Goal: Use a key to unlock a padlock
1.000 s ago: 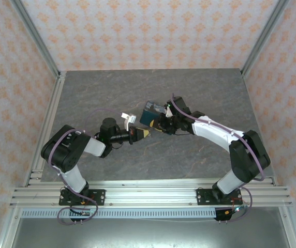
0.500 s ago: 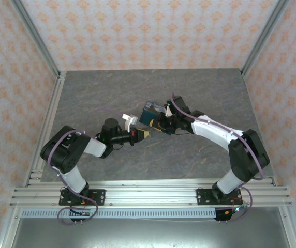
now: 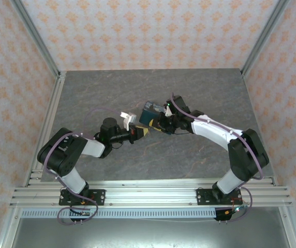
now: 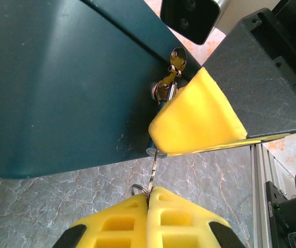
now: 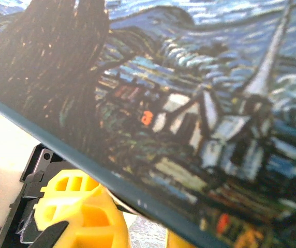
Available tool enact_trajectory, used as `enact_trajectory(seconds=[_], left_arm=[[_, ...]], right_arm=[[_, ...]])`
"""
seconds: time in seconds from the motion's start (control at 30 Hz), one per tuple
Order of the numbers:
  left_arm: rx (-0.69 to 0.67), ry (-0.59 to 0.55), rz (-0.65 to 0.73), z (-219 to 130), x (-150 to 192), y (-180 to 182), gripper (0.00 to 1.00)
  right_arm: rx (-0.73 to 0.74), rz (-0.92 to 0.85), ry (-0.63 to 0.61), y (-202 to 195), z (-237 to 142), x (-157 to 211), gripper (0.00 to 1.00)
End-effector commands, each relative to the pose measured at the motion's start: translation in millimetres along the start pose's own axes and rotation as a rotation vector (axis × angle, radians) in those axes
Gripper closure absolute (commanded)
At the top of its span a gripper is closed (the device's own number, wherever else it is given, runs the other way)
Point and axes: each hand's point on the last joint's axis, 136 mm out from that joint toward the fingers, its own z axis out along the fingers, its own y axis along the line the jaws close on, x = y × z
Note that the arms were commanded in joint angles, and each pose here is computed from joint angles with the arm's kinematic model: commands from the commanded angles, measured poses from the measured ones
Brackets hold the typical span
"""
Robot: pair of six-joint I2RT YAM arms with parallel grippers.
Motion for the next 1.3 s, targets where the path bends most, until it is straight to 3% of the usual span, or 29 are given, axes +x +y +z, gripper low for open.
enact_trajectory(seconds=[0.0,0.53,0.87,1.27], left_arm=[[-0.002,-0.037,0.063,-1,-9,-6,1.0],[-0.036,-0.028,0.099,8,-5,-8,1.0],[-0.031,-0.06,0.017,17,-6,1,1.0],[-0.023,-0.088,0.022,20,-14,-2,1.0]], right_arm=[[-0.042,-0.013,-0.008,18,-4,-6,1.0],[-0.067,0.017,0.006,21,-1,-6,1.0],[-0.059,0.029,0.022,15,4,-3,1.0],[-0.012,0.043,0.054,-1,12,4,1.0]])
